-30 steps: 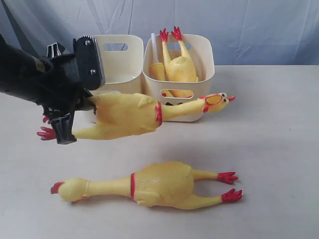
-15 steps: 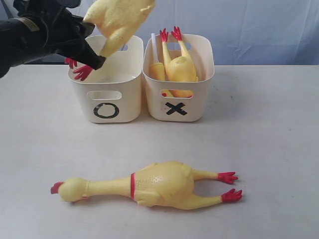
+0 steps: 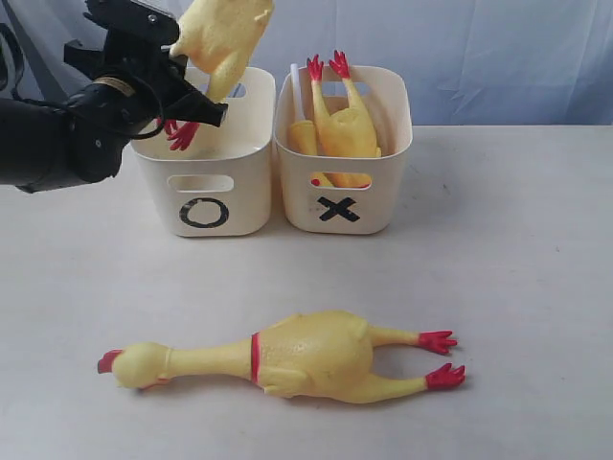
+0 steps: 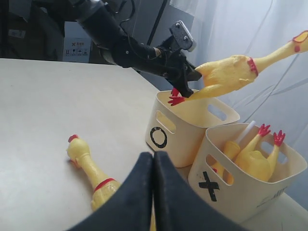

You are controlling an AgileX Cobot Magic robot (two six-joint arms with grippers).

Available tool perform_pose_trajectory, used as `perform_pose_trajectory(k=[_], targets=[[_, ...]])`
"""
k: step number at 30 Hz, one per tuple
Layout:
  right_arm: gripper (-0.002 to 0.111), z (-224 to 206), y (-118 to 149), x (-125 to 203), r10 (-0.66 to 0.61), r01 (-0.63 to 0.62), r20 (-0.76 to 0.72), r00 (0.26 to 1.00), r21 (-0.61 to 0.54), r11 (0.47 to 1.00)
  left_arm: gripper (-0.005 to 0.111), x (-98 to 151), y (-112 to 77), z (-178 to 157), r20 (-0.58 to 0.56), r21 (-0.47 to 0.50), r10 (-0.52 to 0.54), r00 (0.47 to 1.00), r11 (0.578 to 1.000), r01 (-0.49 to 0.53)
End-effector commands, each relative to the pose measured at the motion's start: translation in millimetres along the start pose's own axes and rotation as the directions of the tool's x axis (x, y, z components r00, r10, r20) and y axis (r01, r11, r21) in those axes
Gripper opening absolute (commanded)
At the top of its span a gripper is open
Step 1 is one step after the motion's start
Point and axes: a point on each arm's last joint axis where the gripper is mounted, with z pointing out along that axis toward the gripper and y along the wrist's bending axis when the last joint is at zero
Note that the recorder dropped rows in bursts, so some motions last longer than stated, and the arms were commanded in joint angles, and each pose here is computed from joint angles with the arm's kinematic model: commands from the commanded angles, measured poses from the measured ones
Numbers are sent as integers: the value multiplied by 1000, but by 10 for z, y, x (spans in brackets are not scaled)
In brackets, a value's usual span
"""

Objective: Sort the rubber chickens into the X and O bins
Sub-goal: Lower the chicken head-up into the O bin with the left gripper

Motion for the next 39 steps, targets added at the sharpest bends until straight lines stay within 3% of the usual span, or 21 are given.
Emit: perform_pose_trajectory(k=[1,5,14,24,39], targets=[[0,0,0,8,3,-3,5,1000,6,1000,0,-69,7,140,56,-36,29,998,999,-27],[0,0,0,8,3,-3,5,1000,6,1000,0,-24,7,221,33,-56,76,997,996,-74],[0,0,0,8,3,-3,5,1000,6,1000,0,218,242,295,-143,-60,-26,989,998,17],[0,0,0,8,3,-3,5,1000,6,1000,0,308,152,279,-239,57,35,970,998,-22],[0,0,2,9,3,-3,4,1000,4,1000,0,356,110,263,-292,103,35,956,995,-5]])
